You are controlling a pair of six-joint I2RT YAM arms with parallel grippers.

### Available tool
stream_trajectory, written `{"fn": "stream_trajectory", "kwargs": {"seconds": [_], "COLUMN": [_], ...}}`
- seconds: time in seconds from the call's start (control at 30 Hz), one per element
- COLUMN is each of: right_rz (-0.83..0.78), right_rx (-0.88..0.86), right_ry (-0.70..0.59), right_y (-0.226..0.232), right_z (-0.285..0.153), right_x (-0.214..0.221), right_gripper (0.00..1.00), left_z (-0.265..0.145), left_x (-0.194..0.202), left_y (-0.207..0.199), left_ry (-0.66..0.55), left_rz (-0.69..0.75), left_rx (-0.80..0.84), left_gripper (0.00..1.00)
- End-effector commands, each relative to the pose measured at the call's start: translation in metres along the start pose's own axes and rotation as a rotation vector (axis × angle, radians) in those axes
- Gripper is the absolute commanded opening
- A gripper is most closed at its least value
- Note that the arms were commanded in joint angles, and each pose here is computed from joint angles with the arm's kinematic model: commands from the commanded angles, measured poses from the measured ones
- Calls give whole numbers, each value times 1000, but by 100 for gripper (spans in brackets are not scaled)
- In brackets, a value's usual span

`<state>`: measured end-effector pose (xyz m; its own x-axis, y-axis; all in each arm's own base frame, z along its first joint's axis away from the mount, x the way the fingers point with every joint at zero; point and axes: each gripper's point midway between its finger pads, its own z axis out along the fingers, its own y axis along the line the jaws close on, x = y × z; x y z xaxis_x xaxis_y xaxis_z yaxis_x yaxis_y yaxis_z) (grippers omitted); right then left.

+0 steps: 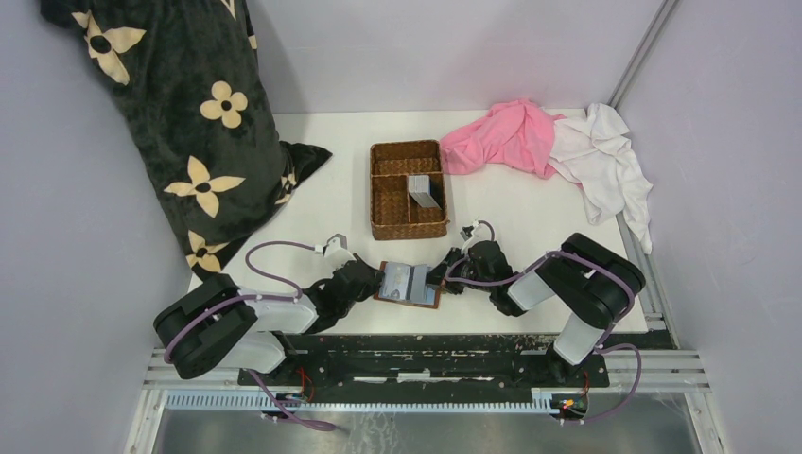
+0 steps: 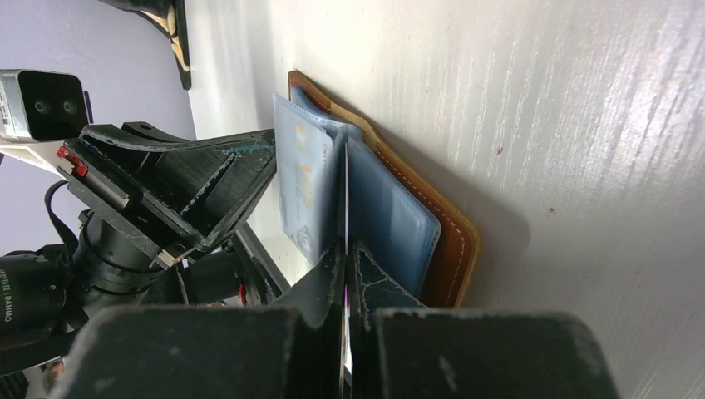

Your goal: Put the credit cards into the card holder

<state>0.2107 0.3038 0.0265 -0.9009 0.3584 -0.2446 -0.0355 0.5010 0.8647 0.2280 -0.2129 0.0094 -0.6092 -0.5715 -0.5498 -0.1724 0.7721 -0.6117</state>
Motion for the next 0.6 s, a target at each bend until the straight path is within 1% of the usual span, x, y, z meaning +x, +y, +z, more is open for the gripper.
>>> {"fn": "stream_trajectory", "kwargs": {"seconds": [0.0, 0.57], "right_rz": [-9, 7], "right_rx": [-70, -76], "right_ry": [-11, -22], "right_y": [14, 7], "right_z": [3, 4], "right_x": [-2, -1], "right_gripper": [1, 1], "left_z": [-19, -21], "left_x": [44, 45], "left_y": [91, 94], "left_ry": [170, 162], "left_rz": [152, 152], "left_rx": [-264, -267], "left_gripper": [10, 9]}}
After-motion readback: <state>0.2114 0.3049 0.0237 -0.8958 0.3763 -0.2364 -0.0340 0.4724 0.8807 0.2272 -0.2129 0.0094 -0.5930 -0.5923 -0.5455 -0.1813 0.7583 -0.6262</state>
